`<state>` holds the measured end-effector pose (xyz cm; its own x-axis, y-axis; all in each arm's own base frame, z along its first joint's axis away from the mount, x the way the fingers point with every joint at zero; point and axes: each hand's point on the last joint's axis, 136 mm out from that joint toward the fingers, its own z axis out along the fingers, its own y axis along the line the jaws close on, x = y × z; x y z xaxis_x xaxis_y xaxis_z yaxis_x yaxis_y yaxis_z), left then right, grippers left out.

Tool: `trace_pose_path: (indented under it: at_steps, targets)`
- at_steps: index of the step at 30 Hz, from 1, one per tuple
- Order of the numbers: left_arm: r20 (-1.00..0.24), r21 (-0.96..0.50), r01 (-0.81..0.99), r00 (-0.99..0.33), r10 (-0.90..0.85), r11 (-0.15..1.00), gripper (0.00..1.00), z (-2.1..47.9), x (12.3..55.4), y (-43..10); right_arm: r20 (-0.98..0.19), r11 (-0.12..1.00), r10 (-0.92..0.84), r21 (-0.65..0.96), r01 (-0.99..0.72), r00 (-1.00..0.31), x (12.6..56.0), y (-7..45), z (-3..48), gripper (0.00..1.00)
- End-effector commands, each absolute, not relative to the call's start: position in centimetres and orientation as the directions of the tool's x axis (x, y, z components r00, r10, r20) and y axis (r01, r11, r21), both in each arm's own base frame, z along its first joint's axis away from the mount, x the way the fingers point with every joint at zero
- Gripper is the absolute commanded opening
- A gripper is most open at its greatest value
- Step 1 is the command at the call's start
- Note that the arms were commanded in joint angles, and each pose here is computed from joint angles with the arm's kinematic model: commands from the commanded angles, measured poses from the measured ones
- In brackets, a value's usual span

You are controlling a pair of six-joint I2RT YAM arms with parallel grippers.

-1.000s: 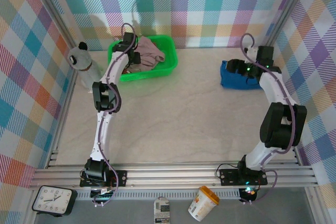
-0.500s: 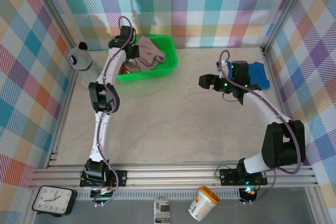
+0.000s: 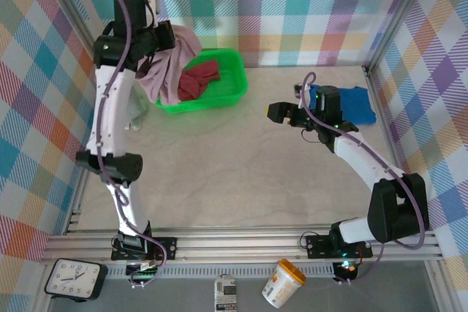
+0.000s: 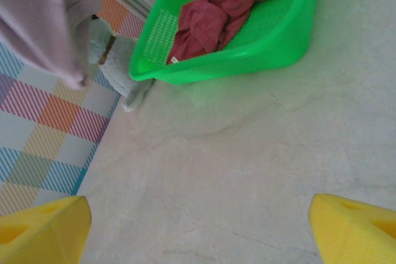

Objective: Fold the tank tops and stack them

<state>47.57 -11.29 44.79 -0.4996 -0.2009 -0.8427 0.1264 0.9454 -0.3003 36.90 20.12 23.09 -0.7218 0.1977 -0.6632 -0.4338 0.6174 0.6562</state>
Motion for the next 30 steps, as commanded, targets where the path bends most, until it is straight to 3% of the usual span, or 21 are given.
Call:
trace_pose_path:
  at_steps: [1,7,10,13,16,19,24,27,30]
  targets:
    - [-0.785,-0.426,0.219,-0.571,-0.239,0.878,0.00,46.4,42.4,-15.2,-0.710,0.582,0.198,0.640,-0.502,-0.676,36.0,20.5,25.5,0.90]
    - [-0.678,-0.568,0.280,-0.692,-0.247,0.774,0.00,44.8,35.5,-21.8,-0.733,0.593,0.171,0.610,-0.526,-0.658,33.3,19.8,25.7,0.88]
    - [-0.588,-0.669,0.257,-0.757,-0.286,0.698,0.00,41.0,33.5,-25.4,-0.749,0.626,0.147,0.576,-0.526,-0.646,31.5,18.8,25.7,0.87]
    - [-0.449,-0.728,0.161,-0.846,-0.286,0.667,0.00,32.8,31.9,-28.4,-0.757,0.646,0.126,0.553,-0.526,-0.641,29.4,18.1,25.5,0.86]
    - [-0.295,-0.698,0.004,-0.913,-0.283,0.716,0.03,21.6,30.0,-28.9,-0.741,0.647,0.093,0.553,-0.525,-0.665,27.4,17.8,24.7,0.84]
    - [-0.237,-0.566,-0.104,-0.929,-0.282,0.818,0.06,13.4,28.3,-26.2,-0.702,0.660,0.081,0.570,-0.490,-0.707,26.2,17.5,23.3,0.82]
    - [-0.253,-0.300,-0.195,-0.928,-0.275,0.934,0.27,8.6,27.5,-20.2,-0.604,0.716,0.090,0.592,-0.370,-0.792,24.5,16.8,18.4,0.78]
    - [-0.312,-0.181,-0.225,-0.910,-0.273,0.957,0.46,9.2,28.1,-17.2,-0.519,0.746,0.073,0.595,-0.298,-0.852,23.4,16.8,14.9,0.73]
    - [-0.349,-0.163,-0.176,-0.910,-0.223,0.971,0.56,10.8,28.3,-16.9,-0.465,0.768,0.041,0.580,-0.270,-0.884,22.1,17.0,12.1,0.70]
